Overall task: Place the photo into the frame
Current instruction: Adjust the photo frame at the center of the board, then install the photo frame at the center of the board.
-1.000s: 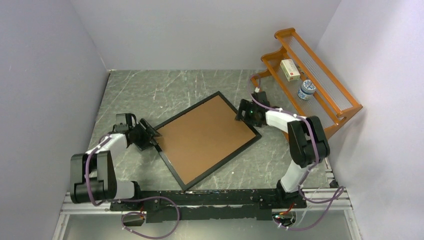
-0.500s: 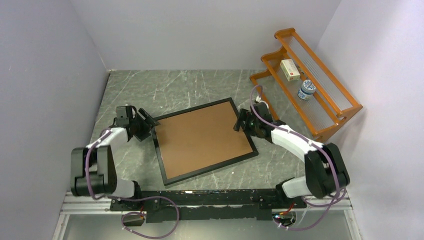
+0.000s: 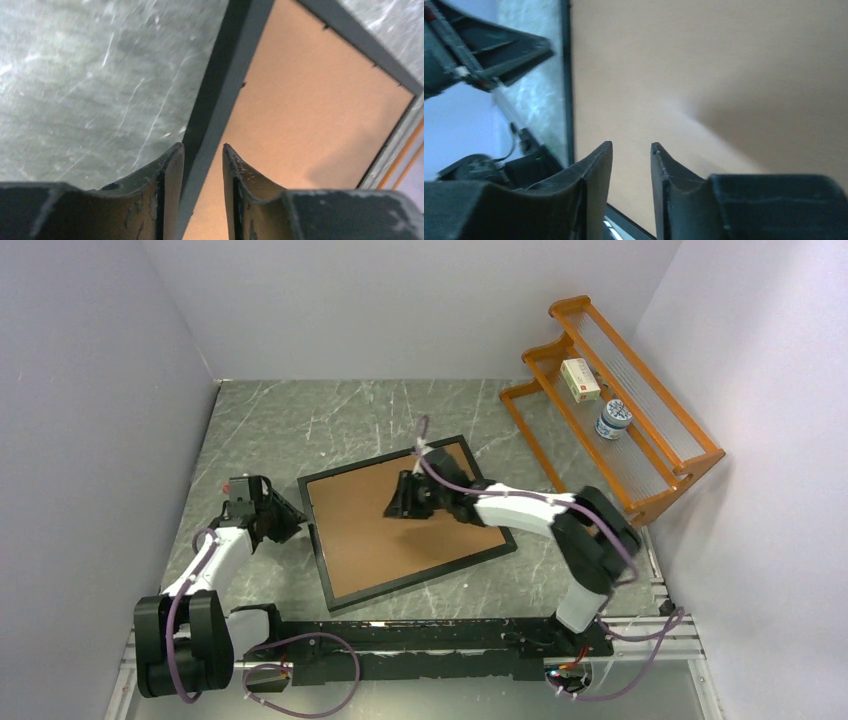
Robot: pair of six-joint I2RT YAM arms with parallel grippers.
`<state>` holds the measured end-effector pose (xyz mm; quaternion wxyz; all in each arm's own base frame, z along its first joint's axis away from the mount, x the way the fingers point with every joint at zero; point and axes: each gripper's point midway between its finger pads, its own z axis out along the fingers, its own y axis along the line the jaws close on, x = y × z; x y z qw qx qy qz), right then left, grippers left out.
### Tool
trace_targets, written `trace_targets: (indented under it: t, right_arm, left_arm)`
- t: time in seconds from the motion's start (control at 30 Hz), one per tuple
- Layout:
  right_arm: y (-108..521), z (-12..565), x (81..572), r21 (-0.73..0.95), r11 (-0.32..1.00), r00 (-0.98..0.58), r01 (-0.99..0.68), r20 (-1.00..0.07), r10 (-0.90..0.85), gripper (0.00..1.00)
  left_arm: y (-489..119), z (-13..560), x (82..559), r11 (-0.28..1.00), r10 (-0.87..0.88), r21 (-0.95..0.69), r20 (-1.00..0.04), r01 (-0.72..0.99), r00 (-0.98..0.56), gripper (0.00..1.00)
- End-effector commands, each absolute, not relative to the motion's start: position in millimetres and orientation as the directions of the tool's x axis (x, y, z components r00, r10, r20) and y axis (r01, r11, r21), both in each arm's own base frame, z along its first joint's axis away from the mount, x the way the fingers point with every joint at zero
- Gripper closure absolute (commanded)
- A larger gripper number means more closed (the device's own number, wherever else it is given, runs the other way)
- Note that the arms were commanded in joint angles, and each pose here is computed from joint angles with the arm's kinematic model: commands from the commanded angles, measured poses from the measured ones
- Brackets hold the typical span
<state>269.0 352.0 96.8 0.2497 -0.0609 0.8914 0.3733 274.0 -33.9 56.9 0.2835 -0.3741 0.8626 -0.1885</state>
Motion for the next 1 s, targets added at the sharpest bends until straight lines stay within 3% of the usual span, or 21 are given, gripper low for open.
trace_targets:
  t: [0.0, 0.17, 0.43, 0.97]
  right_arm:
    - [447, 148, 237, 0.845, 0.397, -0.915, -0.359, -0.402, 0.028, 0.67]
    - [496, 139, 208, 0.922, 0.261, -0.958, -0.287, -0.283, -0.056, 0.81]
    - [526, 111, 193, 0.943, 0.246, -0.971, -0.224, -0.195, -0.134, 0.89]
    - [519, 46, 209, 0.839, 0.49, -0.972, -0.236, -0.196, -0.132, 0.93]
  left_arm:
    - [-48, 50, 262, 0.615, -0.767, -0.573, -0.274, -0.542, -0.58, 0.65]
    - [-60, 46, 261, 0.606, -0.754, -0.609, -0.233, -0.512, -0.614, 0.77]
    - [-70, 44, 255, 0.594, -0.737, -0.618, -0.162, -0.515, -0.656, 0.84]
    - [-59, 37, 248, 0.628, -0.734, -0.547, -0.179, -0.553, -0.655, 0.89]
